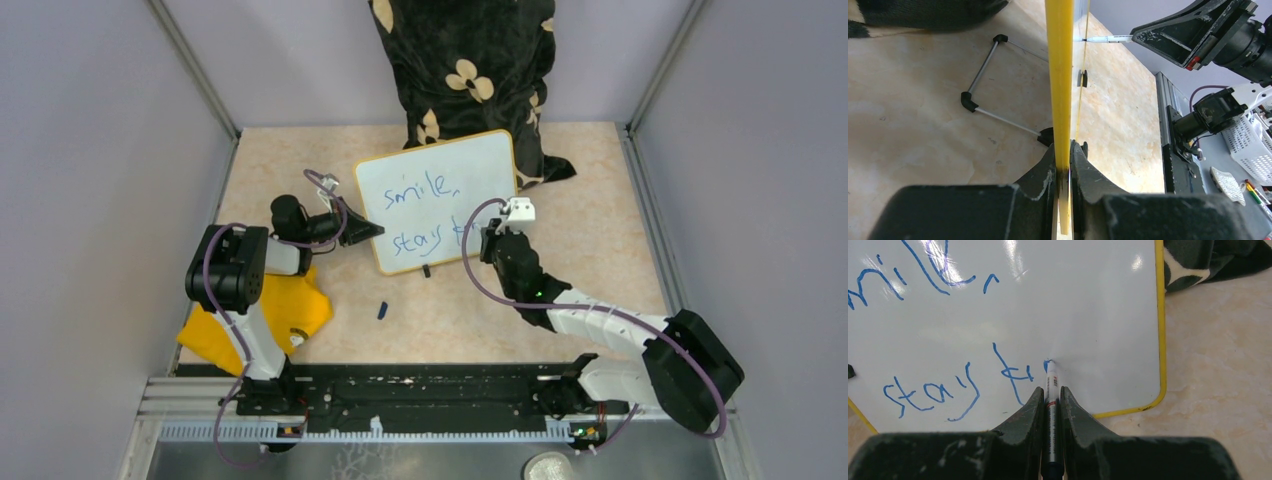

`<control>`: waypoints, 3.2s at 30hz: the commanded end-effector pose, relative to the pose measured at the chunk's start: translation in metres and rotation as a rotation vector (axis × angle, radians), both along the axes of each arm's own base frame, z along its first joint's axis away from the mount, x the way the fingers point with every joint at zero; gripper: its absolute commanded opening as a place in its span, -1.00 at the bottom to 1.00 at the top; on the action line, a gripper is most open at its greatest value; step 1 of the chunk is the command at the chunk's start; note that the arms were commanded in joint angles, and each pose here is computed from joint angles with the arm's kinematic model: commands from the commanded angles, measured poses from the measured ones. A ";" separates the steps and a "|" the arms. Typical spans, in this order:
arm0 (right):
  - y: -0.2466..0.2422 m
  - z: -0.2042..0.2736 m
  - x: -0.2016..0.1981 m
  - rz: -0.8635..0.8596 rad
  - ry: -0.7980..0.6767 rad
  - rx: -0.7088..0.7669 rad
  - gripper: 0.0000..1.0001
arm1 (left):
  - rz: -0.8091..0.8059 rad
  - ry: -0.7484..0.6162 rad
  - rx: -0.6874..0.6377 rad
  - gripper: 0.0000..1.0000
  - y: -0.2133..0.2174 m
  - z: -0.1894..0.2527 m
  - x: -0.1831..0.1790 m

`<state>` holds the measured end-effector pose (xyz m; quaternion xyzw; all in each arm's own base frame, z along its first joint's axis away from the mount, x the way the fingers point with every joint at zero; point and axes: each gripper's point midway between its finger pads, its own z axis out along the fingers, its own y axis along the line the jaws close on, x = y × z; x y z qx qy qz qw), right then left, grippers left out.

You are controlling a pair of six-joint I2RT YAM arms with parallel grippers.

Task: Write a sentence on the whiteboard

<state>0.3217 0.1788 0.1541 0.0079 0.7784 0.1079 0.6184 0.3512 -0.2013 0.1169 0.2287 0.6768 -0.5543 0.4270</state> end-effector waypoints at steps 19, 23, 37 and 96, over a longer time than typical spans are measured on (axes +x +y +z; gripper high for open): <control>-0.012 0.013 0.004 -0.045 -0.024 0.043 -1.00 | 0.034 0.056 0.045 -1.00 -0.001 -0.029 0.003; -0.014 0.007 0.000 -0.039 -0.011 0.042 -1.00 | 0.034 0.057 0.046 -1.00 -0.001 -0.030 0.003; -0.017 0.022 -0.004 -0.039 -0.043 0.077 -1.00 | 0.033 0.056 0.046 -1.00 -0.002 -0.030 0.003; -0.041 0.004 0.012 -0.143 0.025 0.132 -1.00 | 0.042 0.062 0.050 -1.00 -0.001 -0.031 0.004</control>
